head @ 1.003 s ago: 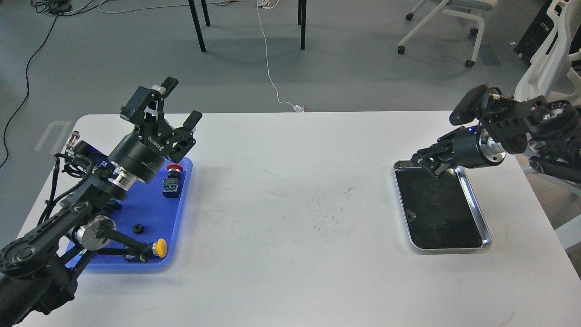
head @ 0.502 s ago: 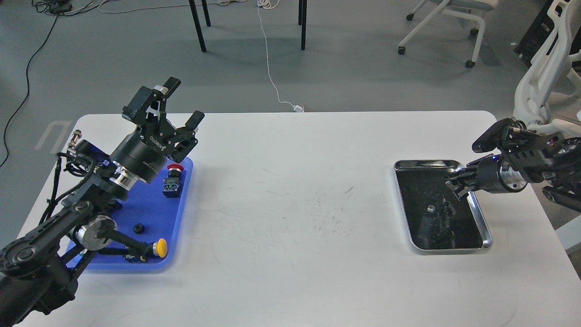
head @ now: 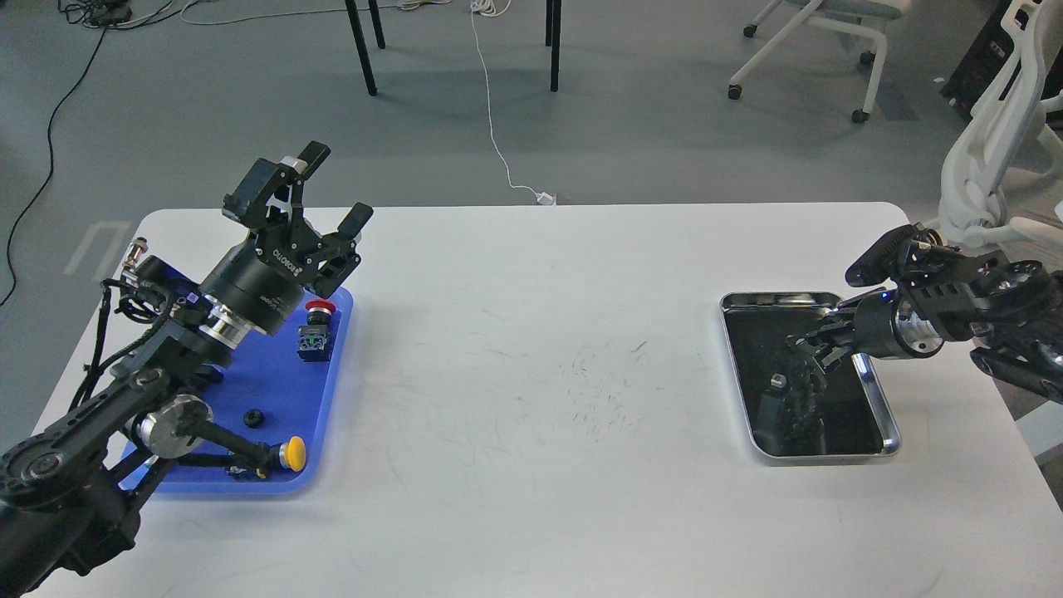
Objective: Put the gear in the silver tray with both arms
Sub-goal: 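Lift the right gripper away and move the left gripper to the blue tray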
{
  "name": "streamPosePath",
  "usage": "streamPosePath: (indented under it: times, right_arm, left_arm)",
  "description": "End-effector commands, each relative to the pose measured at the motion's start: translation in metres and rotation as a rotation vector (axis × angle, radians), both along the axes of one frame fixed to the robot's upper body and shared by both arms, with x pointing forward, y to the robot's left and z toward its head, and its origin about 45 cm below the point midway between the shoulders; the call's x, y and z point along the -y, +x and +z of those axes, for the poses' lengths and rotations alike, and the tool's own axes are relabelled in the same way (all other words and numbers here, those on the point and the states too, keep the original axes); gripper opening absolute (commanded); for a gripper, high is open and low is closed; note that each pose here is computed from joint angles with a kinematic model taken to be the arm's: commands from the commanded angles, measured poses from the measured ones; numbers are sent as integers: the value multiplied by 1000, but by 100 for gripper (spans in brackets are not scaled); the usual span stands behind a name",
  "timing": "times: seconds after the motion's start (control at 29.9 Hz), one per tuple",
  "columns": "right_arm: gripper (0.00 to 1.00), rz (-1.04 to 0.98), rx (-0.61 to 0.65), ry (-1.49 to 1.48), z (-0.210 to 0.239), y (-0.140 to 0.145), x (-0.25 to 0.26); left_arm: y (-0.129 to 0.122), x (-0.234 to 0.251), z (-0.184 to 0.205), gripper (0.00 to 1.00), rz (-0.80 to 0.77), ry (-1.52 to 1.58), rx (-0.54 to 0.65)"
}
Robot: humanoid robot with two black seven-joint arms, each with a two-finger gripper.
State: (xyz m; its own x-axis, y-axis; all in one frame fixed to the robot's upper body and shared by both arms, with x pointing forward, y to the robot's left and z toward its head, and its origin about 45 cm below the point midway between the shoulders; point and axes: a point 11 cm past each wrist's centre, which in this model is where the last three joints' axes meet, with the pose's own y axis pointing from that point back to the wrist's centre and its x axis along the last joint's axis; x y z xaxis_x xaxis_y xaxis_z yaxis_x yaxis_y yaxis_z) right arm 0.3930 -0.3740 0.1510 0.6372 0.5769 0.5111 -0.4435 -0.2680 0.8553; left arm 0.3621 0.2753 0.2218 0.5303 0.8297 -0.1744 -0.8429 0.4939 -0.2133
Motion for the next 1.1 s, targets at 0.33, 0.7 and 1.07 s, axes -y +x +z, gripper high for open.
streamPosePath:
  times: [0.33,0.7,1.07]
  right_arm:
    - [98,-291,143,611,75,18,-42]
    - [98,-981,-70,1554,57,16,-89]
    - [98,-1094,-143,1673,31,4,-102]
  left_arm:
    - [-1,0,4,98,-23,68,27]
    - [-41,8,1,98,-359,881,296]
    - [-56,-92,-11,86,-723,1874,423]
